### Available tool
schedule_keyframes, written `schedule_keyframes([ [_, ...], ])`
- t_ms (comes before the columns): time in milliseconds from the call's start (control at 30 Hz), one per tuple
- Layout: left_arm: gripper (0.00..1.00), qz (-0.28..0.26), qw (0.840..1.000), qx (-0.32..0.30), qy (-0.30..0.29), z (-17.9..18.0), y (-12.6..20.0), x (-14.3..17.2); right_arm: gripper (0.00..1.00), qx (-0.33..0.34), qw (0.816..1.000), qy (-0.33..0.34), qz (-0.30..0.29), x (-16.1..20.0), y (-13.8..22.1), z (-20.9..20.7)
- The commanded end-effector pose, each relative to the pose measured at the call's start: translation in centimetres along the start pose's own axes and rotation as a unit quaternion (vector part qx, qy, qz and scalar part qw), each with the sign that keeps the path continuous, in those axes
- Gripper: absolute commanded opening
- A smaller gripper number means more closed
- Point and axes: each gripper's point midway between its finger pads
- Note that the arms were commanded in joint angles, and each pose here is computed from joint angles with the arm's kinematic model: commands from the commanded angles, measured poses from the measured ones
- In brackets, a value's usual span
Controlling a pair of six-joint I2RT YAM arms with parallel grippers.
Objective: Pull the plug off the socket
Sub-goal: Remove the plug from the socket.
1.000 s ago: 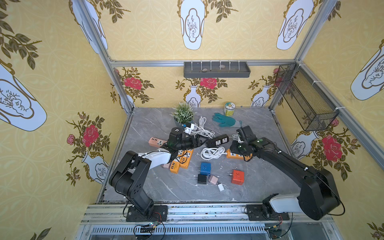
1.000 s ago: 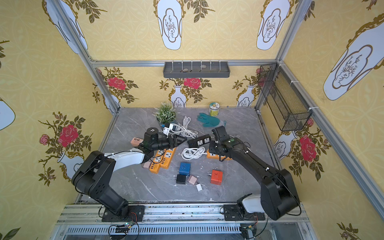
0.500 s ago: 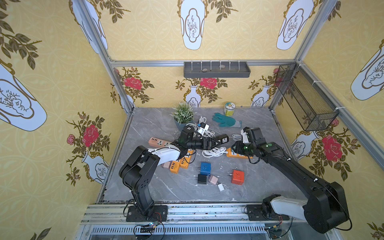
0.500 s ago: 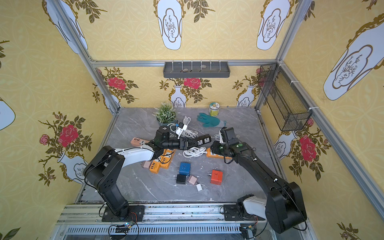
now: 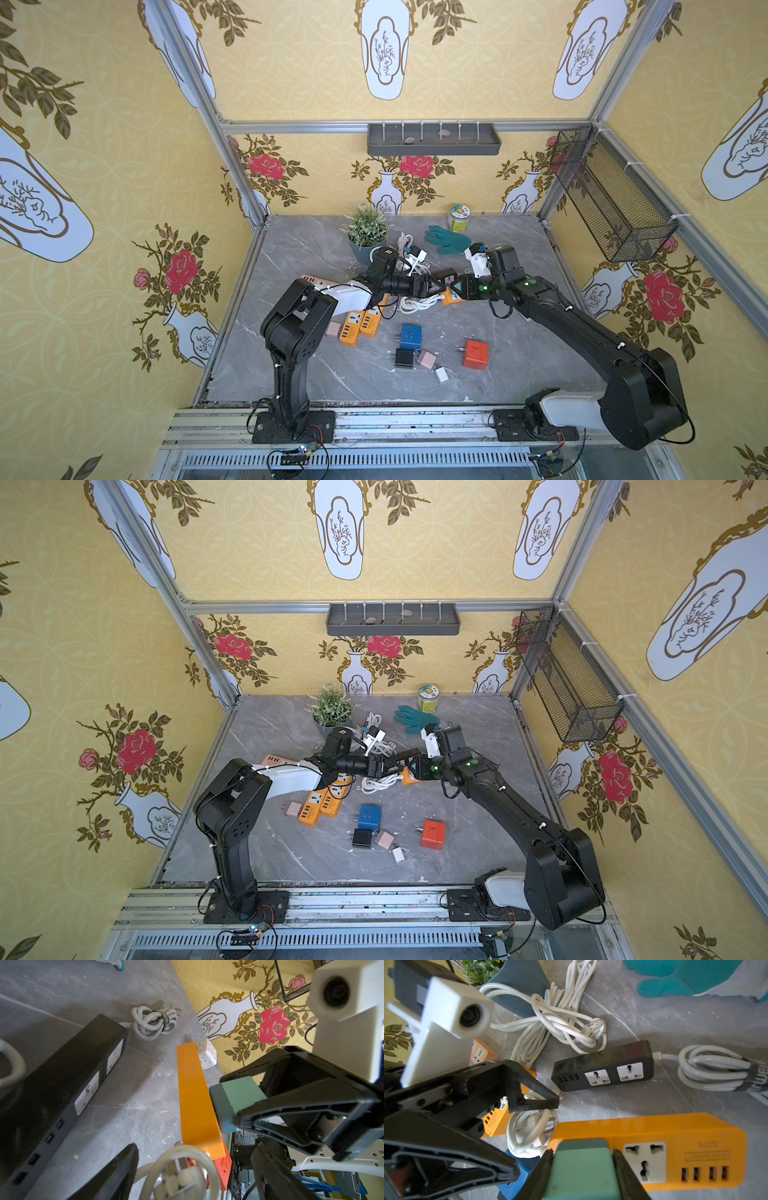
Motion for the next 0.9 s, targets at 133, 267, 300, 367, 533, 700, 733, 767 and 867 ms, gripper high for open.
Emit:
schedule_keyframes([
  [133, 0.88, 0.023, 0.999, 0.024, -0.025, 0.2, -0.9, 0.6, 0.28, -0.037, 0.999, 0.018, -0.032, -2.5, -0.5, 1.6],
  [267, 0.84, 0.028, 0.998, 0.043, -0.029, -0.1, -1.0, 1.0, 0.28, -0.037, 0.999, 0.014, -0.030, -2.8, -0.9, 1.5],
  [300, 0.83, 0.030, 0.998, 0.046, -0.029, -0.1, -1.0, 1.1, 0.28, -0.038, 0.999, 0.012, -0.029, -2.8, -1.0, 1.5],
  [367, 0.76, 0.036, 0.998, 0.052, -0.027, -0.1, -1.1, 1.4, 0.28, -0.039, 0.999, 0.010, -0.028, -2.9, -1.3, 1.5],
  [533, 0.60, 0.041, 0.998, 0.053, -0.013, 0.3, -1.5, 1.5, 0.27, -0.052, 0.998, 0.009, -0.028, -3.3, -2.0, 2.2],
  [700, 0.52, 0.049, 0.998, 0.049, 0.006, 0.8, -1.8, 1.6, 0.27, -0.048, 0.998, 0.017, -0.026, -3.7, -2.8, 2.9],
  [733, 0.52, 0.051, 0.997, 0.050, 0.011, 0.9, -1.9, 1.7, 0.27, -0.047, 0.998, 0.020, -0.026, -3.7, -2.9, 3.1],
  [767, 0.51, 0.051, 0.997, 0.050, 0.016, 0.9, -1.9, 1.6, 0.27, -0.046, 0.998, 0.024, -0.026, -3.7, -3.1, 3.3],
  [867, 0.47, 0.054, 0.997, 0.050, 0.031, 1.1, -2.2, 1.6, 0.27, -0.034, 0.998, 0.039, -0.024, -3.7, -3.6, 3.8],
])
Point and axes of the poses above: each gripper's point midway between its finger pads, its own y axis back along the fingers, its own z axis along the line the jaws close on, x = y × z, and after that the axes turned 1 degree about y, right-handed
